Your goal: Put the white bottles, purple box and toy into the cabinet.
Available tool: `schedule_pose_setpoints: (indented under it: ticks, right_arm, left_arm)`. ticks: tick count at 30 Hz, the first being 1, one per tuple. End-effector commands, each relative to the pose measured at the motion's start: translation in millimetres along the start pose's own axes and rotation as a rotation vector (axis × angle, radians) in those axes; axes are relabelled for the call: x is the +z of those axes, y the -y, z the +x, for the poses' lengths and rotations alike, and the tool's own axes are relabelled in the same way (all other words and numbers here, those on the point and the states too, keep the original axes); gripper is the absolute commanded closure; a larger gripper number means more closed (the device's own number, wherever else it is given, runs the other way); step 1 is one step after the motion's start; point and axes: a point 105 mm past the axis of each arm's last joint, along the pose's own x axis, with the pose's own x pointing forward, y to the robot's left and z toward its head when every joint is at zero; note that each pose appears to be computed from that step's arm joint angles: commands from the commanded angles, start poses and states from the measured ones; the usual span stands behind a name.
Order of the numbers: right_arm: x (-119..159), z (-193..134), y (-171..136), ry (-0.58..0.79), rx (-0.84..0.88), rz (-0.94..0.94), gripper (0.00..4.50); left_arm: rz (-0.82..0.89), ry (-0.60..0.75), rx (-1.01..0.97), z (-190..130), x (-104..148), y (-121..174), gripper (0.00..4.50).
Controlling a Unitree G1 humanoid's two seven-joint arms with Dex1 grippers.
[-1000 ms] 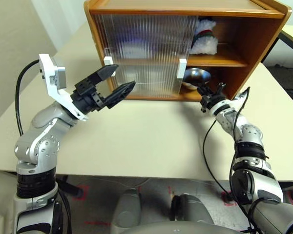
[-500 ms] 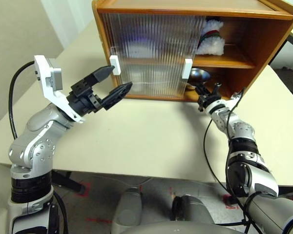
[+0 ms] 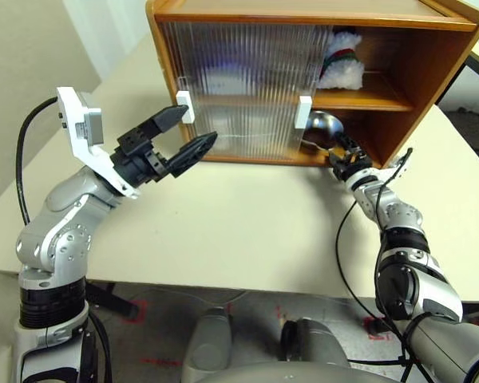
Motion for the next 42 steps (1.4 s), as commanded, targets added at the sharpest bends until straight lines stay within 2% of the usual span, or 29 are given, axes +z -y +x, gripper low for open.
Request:
schedule_pose_setpoints:
  ticks: [1, 12, 15, 19, 24, 31, 37, 40, 42]
  right_arm:
    - [2.8, -7.3, 5.5, -0.003, -0.014, -0.005, 0.04]
    - [-1.3, -50.8, -15.7, -0.049, 0.061, -0.077, 0.04]
    - [4.4, -63.0, -24.4, -0.112, 0.087, -0.252, 0.04]
    - [-2.0, -74.4, -28.3, -0.19, 0.108, -0.565, 0.04]
    - [-8.5, -84.6, -25.4, -0.217, 0.136, -0.843, 0.04]
    - [-43.7, -91.3, -21.0, -0.272, 0.247, -1.411, 0.04]
    - [-65.1, -85.8, -29.2, -0.241, 0.352, -1.547, 0.04]
    - [-74.6, -81.0, -37.2, -0.217, 0.392, -1.577, 0.61]
    - [-83.5, -77.3, -43.4, -0.216, 0.424, -1.575, 1.29]
  left_arm:
    - [-0.005, 0.003, -0.025, 5.3, -1.9, 1.7, 0.0]
    - [-0.039, 0.028, -0.098, 22.8, -9.9, 0.1, 0.0]
    - [-0.049, 0.035, -0.129, 30.1, -12.5, -0.3, 0.0]
    - [-0.052, 0.038, -0.152, 35.0, -14.4, -2.0, 0.0]
    - [-0.058, 0.039, -0.167, 38.7, -16.2, -2.2, 0.0]
    - [-0.06, 0.04, -0.169, 37.8, -17.8, -1.5, 0.0]
    - [-0.056, 0.034, -0.152, 32.1, -18.8, -2.4, 0.0]
    - [-0.053, 0.031, -0.142, 29.1, -19.3, -2.7, 0.0]
    - [-0.052, 0.032, -0.135, 27.2, -19.7, -2.4, 0.0]
